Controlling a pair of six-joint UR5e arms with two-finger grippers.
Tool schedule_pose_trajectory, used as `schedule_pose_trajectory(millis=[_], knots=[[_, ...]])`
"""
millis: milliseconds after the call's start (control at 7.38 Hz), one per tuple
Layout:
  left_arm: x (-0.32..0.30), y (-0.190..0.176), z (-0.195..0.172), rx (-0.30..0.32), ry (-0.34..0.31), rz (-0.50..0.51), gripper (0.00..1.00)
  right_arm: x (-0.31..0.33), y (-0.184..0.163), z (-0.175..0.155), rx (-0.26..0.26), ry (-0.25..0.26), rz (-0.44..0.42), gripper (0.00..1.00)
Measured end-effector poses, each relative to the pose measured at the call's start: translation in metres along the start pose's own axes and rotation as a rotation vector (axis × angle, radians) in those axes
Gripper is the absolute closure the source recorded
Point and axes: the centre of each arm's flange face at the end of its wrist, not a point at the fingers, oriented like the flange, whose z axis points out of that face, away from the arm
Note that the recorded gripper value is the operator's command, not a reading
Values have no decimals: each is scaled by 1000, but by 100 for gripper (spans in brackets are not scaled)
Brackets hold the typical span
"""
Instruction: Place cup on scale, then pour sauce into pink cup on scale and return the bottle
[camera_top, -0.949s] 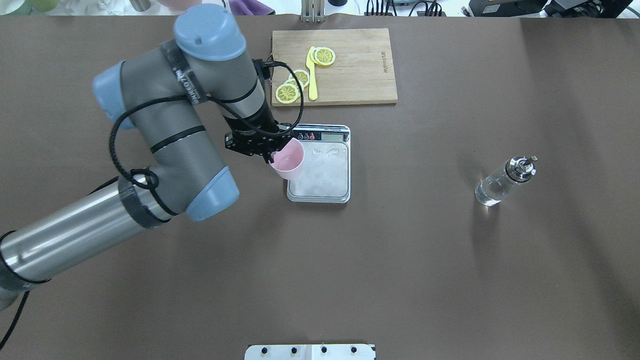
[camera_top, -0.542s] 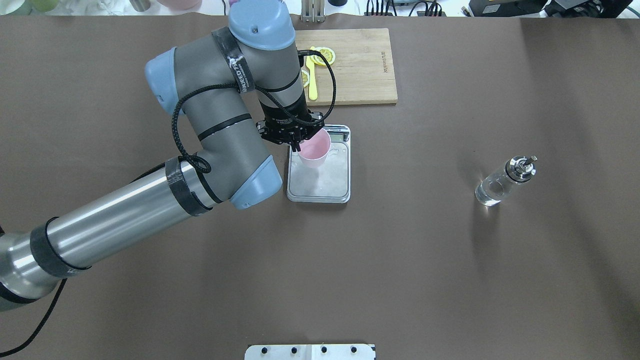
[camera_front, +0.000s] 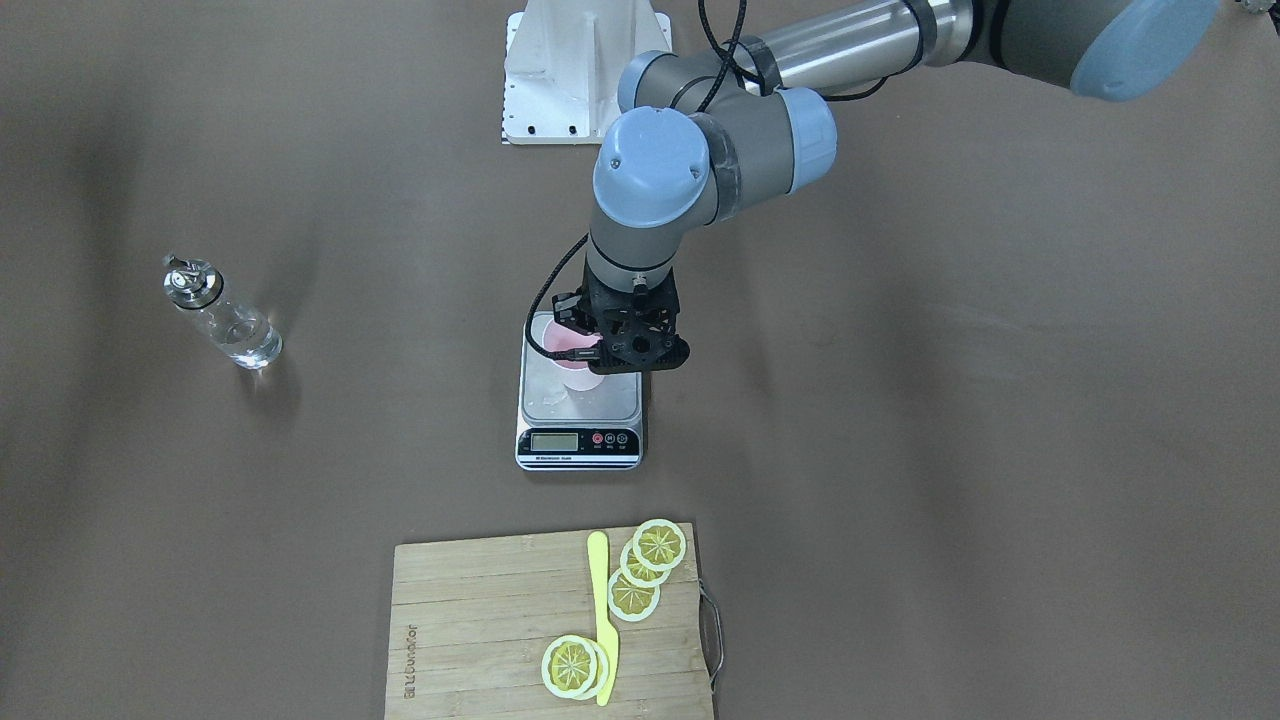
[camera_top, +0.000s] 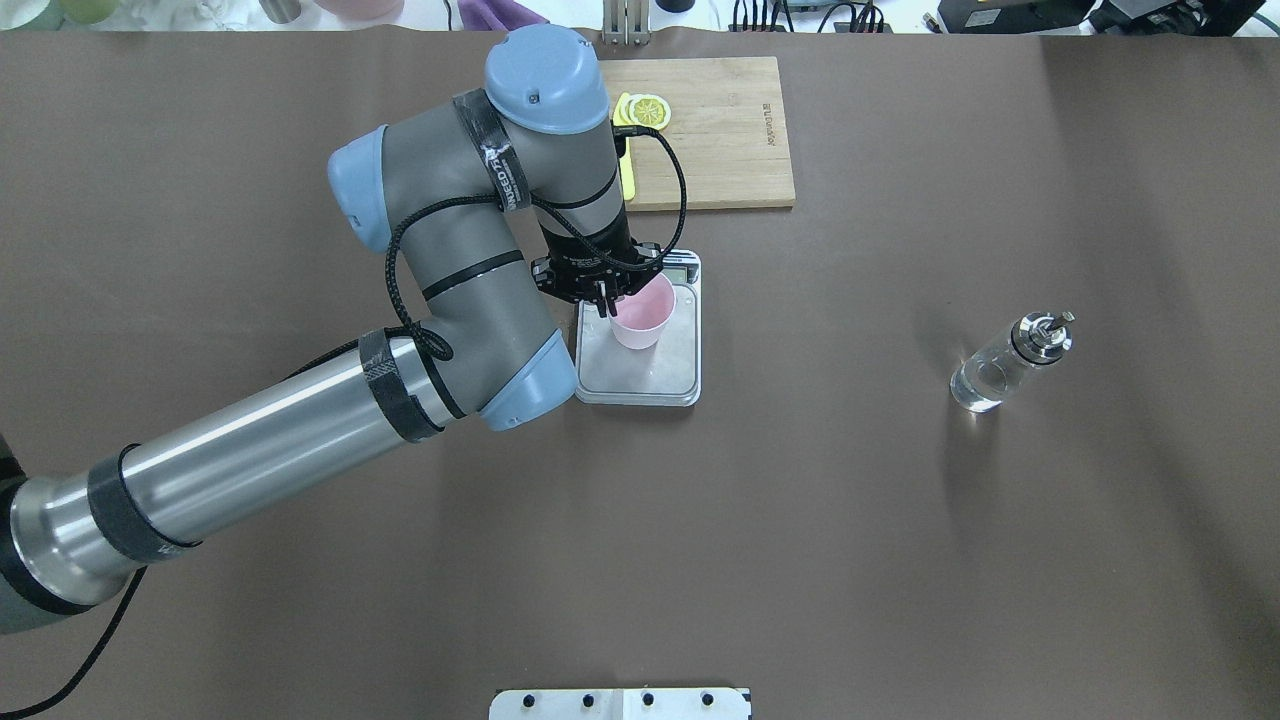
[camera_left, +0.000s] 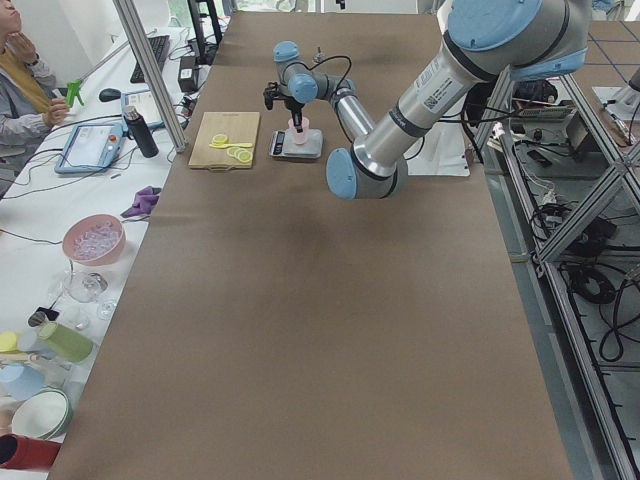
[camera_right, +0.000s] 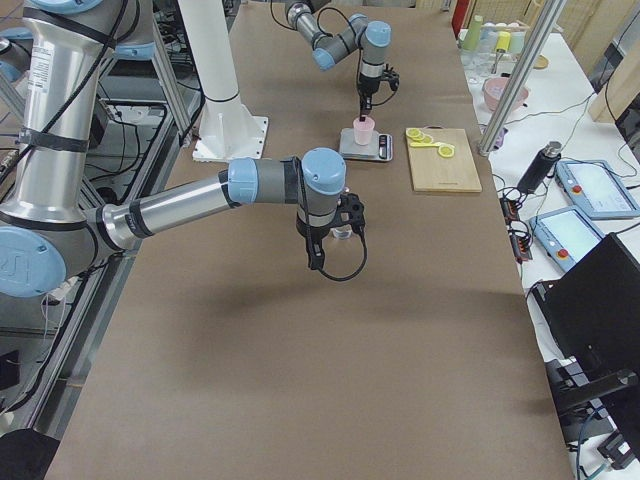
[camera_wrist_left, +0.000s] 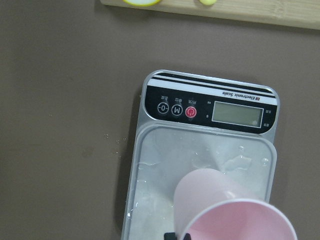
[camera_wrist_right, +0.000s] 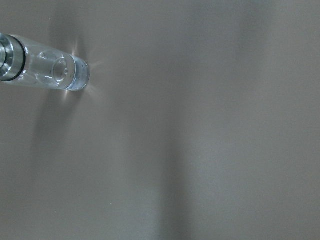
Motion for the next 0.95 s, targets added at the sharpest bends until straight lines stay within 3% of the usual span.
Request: schedule_pose_trajectory(millis=[407, 678, 949], knots=[[-18, 4, -23, 9, -6, -15, 2, -3, -3, 2, 0, -1, -11, 0], [-86, 22, -68, 45, 9, -33, 2, -28, -16, 17, 23, -4, -135, 0], [-138, 19, -102, 87, 6, -42, 2, -63, -26, 37, 45, -20, -288, 0]])
